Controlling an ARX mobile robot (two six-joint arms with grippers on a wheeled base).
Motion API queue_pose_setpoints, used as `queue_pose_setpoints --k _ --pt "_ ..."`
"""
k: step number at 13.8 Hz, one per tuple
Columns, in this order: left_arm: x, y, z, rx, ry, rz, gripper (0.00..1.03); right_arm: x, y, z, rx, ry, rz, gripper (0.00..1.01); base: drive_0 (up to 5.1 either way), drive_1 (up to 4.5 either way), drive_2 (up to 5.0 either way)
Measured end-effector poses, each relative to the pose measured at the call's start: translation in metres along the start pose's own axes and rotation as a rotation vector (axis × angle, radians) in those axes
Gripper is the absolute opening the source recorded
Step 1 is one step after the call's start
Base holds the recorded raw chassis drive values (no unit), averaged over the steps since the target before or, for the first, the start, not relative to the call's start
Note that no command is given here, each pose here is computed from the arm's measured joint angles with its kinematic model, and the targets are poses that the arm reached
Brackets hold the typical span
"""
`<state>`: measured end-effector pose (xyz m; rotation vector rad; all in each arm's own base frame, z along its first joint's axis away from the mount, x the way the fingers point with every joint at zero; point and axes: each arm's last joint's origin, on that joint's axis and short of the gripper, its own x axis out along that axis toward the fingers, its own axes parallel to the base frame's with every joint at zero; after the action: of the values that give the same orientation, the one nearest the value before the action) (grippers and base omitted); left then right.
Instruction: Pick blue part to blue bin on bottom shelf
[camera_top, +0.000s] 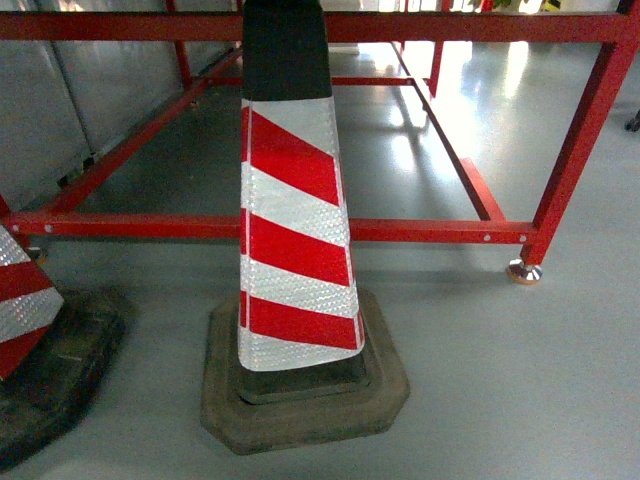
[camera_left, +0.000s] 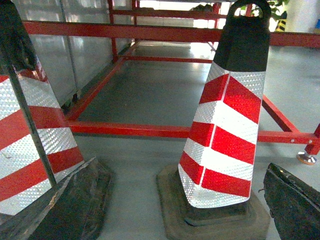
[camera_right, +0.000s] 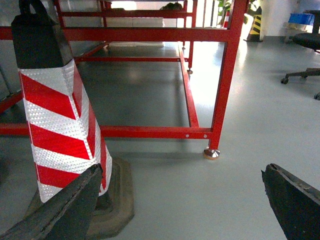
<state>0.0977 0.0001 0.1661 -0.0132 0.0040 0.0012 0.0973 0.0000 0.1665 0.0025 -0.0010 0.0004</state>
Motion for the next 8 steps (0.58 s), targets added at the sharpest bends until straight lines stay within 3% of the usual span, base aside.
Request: queue_pose_setpoints --k 8 --pt "0.0000 0.0000 0.0000 0.000 0.000 0.000 0.98 0.0000 0.0000 0.0000 0.000 0.000 0.000 0.98 0.0 0.00 0.0"
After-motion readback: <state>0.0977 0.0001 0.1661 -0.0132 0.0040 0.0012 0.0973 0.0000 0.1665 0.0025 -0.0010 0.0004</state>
